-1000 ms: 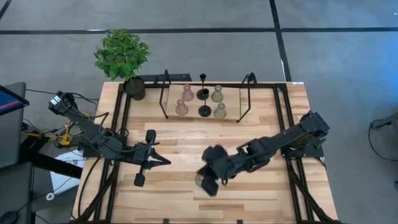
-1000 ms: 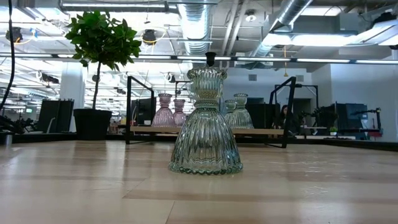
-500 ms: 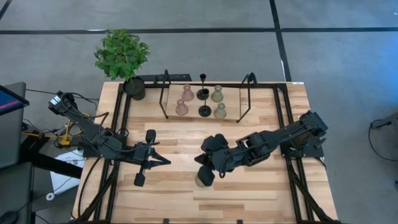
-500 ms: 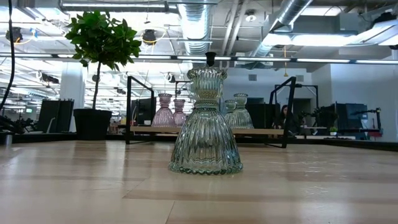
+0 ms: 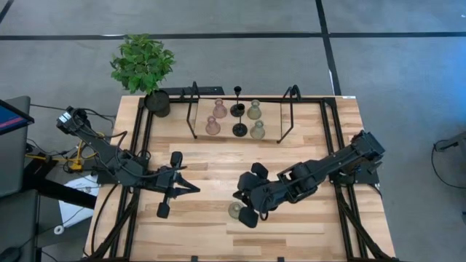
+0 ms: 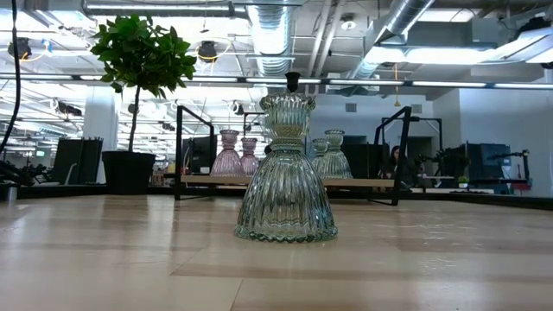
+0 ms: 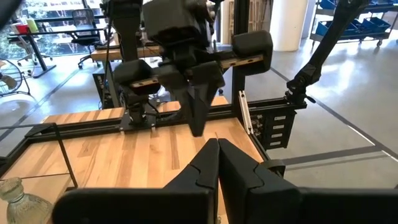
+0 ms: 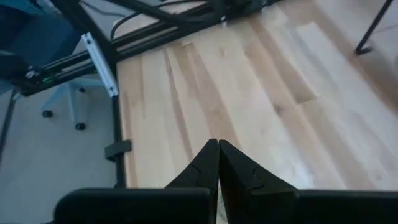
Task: Pick & Place candle stick holders
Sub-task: Put the green candle holder on the shelf
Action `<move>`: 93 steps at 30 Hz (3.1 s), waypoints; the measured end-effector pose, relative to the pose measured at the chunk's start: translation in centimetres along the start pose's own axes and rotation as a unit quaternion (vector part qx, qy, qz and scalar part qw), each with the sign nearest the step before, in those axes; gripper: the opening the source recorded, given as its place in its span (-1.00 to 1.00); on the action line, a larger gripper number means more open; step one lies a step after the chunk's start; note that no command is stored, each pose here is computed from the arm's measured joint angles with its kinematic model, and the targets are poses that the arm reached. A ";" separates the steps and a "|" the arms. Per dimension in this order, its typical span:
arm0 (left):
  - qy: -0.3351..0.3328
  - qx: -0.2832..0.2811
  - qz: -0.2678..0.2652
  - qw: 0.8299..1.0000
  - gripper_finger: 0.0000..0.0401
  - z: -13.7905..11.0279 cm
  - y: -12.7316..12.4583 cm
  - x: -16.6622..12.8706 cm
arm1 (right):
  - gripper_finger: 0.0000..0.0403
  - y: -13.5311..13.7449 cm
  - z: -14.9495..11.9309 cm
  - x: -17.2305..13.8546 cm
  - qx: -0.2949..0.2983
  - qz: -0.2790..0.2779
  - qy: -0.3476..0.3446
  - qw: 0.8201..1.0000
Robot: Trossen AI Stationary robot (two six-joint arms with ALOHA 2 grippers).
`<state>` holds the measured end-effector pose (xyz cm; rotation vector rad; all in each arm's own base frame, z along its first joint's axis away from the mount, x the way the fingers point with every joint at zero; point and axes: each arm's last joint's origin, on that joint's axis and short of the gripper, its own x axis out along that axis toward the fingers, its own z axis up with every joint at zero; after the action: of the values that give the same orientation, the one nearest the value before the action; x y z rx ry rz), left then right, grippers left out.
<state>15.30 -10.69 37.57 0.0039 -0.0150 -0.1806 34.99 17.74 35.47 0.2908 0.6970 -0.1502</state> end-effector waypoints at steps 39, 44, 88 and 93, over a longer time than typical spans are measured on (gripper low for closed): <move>0.002 -0.038 -0.032 0.999 -0.97 0.0 -0.2 0.0 | -1.00 -1.6 -0.1 0.7 0.154 0.031 0.116 0.981; 0.002 -0.036 -0.032 0.999 -0.97 0.0 -0.2 0.0 | -1.00 -2.3 -0.3 1.3 0.171 0.003 0.133 0.976; 0.005 -0.033 -0.032 0.999 -0.95 -0.2 -0.3 0.1 | -0.74 -4.1 -5.7 11.6 0.177 -0.011 0.282 0.943; 0.005 -0.033 -0.032 0.999 -0.95 -0.2 -0.3 0.1 | -0.45 -4.4 -5.4 11.7 0.181 -0.014 0.280 0.943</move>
<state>15.37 -10.97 37.41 -0.0605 0.0017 -0.2454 39.56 14.77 22.92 0.6933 1.2409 -0.2266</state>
